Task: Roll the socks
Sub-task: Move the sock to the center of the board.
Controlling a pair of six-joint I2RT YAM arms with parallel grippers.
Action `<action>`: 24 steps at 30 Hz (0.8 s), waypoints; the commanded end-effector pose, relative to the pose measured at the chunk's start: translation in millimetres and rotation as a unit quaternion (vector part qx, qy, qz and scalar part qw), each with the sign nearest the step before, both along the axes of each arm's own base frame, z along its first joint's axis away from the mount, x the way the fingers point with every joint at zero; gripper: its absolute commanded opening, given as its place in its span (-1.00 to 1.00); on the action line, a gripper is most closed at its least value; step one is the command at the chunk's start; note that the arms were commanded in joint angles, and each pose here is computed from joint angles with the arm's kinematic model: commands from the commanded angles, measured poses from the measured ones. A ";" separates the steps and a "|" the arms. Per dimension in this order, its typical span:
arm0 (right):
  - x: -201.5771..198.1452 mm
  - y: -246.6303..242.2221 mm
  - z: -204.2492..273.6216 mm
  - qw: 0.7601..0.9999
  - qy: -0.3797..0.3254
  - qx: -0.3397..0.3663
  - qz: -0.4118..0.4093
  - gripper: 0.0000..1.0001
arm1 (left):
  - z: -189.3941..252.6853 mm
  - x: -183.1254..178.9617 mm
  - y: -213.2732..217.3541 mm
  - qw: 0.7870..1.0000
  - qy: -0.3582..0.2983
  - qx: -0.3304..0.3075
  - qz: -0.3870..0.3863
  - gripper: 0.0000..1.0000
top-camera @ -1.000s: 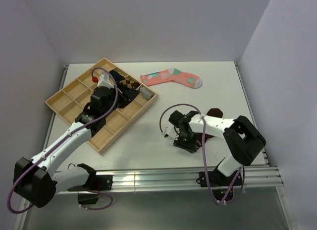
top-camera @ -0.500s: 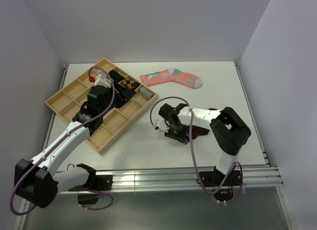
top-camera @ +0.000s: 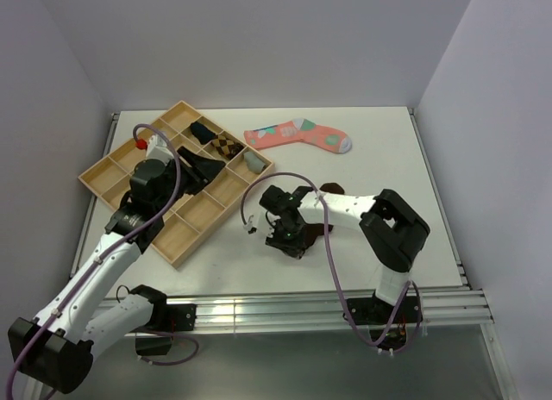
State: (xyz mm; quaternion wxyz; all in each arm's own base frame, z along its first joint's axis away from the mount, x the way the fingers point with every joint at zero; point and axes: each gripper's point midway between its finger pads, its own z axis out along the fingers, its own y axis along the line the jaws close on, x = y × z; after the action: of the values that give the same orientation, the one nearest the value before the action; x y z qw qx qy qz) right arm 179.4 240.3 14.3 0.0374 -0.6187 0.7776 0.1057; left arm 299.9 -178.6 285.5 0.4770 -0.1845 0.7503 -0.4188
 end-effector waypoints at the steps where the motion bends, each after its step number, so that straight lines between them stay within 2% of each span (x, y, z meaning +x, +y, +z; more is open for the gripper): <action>1: -28.4 1.6 8.2 0.998 0.053 0.035 0.006 -0.35 | -13.2 -0.5 -8.0 1.000 0.013 0.007 -0.026 0.04; 2: -28.2 2.8 10.2 0.998 0.053 0.037 0.005 -0.23 | -13.6 0.6 -9.2 1.000 0.011 0.007 -0.028 0.03; 4: -22.6 5.1 15.5 0.998 0.038 0.043 -0.002 -0.14 | -20.9 0.5 -13.3 0.999 0.021 0.005 -0.037 0.02; 5: -20.5 6.2 17.3 0.998 0.033 0.045 -0.004 -0.02 | -26.0 -0.3 -13.6 0.999 0.025 0.006 -0.039 0.02; 8: -13.9 7.6 23.0 0.998 0.014 0.049 -0.020 0.07 | -32.3 -2.0 -13.2 0.999 0.032 0.012 -0.041 0.02; 16: -6.3 11.8 27.9 0.998 -0.018 0.035 -0.047 0.11 | -32.4 -7.8 -7.2 0.998 0.030 0.031 -0.039 0.04; 24: -17.5 20.4 13.6 0.999 -0.032 0.000 -0.035 -0.02 | -25.9 -10.1 -4.6 0.998 0.020 0.037 -0.038 0.05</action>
State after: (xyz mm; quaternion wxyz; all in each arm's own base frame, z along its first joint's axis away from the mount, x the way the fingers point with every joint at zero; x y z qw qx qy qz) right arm 153.1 249.4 27.6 0.0464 -0.5996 0.7922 0.1035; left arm 290.5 -184.6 238.5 0.4273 -0.1651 0.7951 -0.3976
